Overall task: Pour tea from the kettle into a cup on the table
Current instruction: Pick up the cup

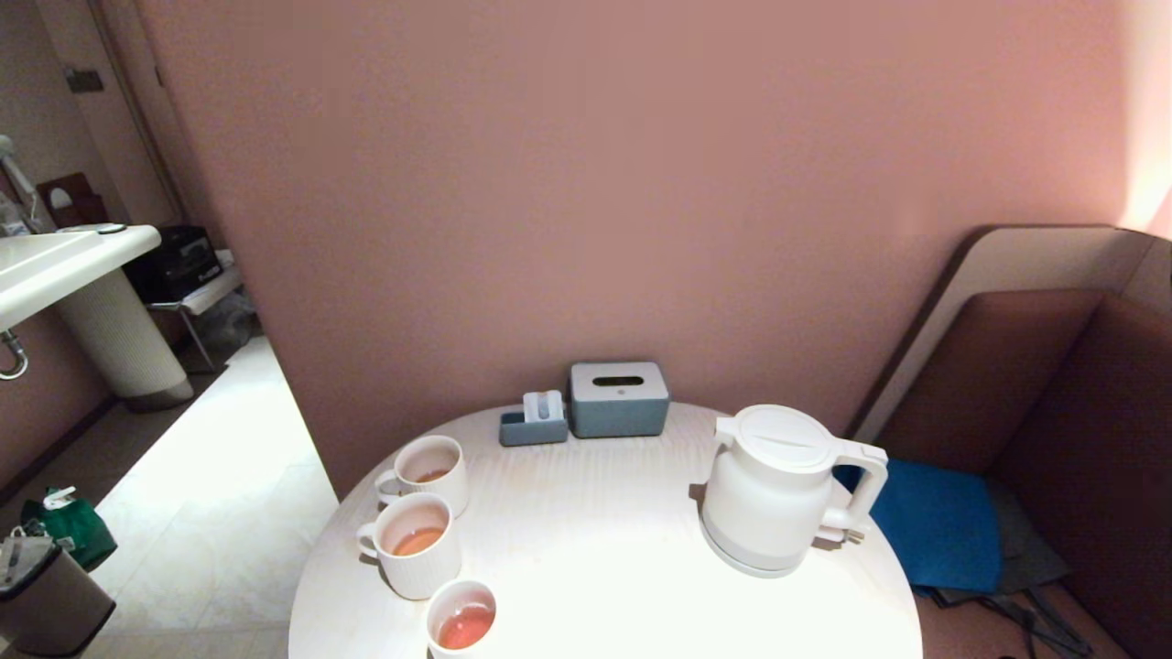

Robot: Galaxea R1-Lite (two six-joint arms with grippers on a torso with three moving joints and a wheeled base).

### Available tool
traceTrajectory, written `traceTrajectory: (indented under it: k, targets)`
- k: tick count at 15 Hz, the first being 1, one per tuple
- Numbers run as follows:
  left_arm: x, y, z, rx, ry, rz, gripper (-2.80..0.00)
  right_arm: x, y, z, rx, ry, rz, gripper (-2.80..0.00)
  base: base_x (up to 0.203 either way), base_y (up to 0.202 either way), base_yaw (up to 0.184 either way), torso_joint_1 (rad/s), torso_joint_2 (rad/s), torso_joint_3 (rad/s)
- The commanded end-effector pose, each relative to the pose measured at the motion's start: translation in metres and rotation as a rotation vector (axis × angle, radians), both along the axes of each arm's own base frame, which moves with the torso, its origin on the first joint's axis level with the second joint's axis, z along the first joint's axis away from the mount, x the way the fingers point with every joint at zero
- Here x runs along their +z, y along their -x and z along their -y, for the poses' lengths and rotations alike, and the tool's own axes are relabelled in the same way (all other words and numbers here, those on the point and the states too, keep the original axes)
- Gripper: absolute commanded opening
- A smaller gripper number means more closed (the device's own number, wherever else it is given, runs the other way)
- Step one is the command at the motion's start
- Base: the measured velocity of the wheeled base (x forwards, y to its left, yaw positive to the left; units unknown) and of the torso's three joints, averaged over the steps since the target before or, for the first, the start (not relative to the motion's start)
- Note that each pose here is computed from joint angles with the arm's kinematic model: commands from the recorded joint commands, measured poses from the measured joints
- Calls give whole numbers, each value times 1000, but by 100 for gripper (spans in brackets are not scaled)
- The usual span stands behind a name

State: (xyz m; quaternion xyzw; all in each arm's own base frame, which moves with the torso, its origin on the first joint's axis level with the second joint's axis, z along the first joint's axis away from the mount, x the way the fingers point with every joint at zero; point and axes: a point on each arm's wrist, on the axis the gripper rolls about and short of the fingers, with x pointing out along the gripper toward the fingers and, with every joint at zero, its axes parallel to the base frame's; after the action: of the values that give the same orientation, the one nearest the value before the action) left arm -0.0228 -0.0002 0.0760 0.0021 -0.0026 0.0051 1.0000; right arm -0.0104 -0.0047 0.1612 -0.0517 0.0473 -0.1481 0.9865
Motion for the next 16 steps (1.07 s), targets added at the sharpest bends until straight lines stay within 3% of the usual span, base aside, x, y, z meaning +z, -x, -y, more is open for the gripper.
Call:
traceTrajectory:
  k: [1,5,8,11,13,16]
  targets:
    - [0,0,0,1,0,-1,-280,-2,6,-4,166,-86,55,0,0,0,0,0,0,0]
    - [0,0,0,1,0,-1,-280,-13,11,-4,279,-107,53,0,0,0,0,0,0,0]
    - [0,0,0,1,0,-1,-280,-36,22,-4,279,-100,60,0,0,0,0,0,0,0]
    - [0,0,0,1,0,-1,-280,-64,26,-3,256,-19,51,0,0,0,0,0,0,0]
    - [0,0,0,1,0,-1,-280,-79,20,-4,264,-7,2,0,0,0,0,0,0,0]
    - [0,0,0,1,0,-1,-280,-86,16,-5,352,4,-1,0,0,0,0,0,0,0]
